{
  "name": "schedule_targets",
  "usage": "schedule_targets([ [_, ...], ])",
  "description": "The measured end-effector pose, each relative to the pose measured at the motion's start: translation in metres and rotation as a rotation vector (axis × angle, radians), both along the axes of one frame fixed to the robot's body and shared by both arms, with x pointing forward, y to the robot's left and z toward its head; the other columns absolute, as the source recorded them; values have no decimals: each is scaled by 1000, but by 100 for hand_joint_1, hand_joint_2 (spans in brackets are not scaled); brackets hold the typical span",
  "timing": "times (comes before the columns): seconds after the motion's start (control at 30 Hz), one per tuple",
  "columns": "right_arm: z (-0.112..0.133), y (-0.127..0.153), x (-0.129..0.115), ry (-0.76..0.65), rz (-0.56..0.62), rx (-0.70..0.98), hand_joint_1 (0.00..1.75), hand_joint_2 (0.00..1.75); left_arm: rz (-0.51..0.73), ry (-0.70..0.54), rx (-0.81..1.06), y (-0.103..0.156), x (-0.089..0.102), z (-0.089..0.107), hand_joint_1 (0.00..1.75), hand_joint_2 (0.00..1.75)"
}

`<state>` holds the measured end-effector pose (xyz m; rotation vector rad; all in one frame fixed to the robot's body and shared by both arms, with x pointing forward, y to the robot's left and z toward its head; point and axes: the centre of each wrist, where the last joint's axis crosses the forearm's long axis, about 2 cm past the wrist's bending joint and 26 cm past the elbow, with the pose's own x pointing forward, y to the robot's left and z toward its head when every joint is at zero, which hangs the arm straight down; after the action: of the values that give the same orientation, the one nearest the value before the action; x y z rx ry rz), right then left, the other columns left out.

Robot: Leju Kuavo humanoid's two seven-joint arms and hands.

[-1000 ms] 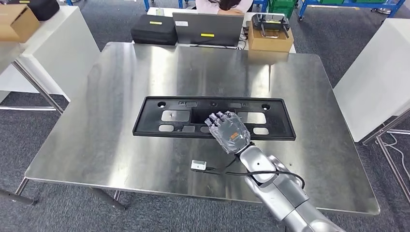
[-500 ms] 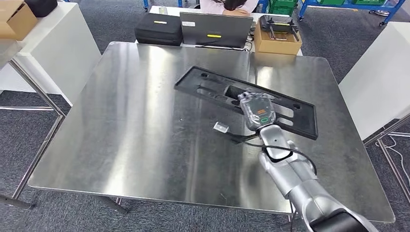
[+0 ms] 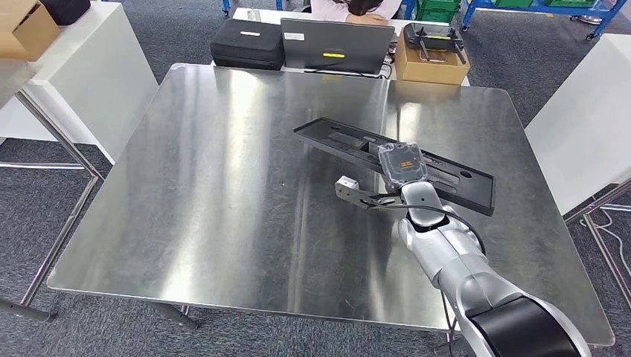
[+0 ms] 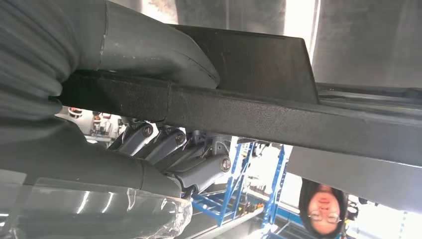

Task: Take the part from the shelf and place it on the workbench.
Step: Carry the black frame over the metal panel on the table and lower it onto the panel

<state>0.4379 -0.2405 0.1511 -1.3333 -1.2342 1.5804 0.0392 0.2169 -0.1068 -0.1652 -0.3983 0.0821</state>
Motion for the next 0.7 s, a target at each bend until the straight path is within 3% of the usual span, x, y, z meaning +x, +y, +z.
schedule_targets([
  [0.07, 0, 4, 0, 9, 4, 0, 0, 0, 4, 1, -2, 0, 0, 0, 0, 175],
  [0.7, 5, 23, 1, 36, 65, -9, 0, 0, 17, 3, -25, -1, 0, 0, 0, 175],
])
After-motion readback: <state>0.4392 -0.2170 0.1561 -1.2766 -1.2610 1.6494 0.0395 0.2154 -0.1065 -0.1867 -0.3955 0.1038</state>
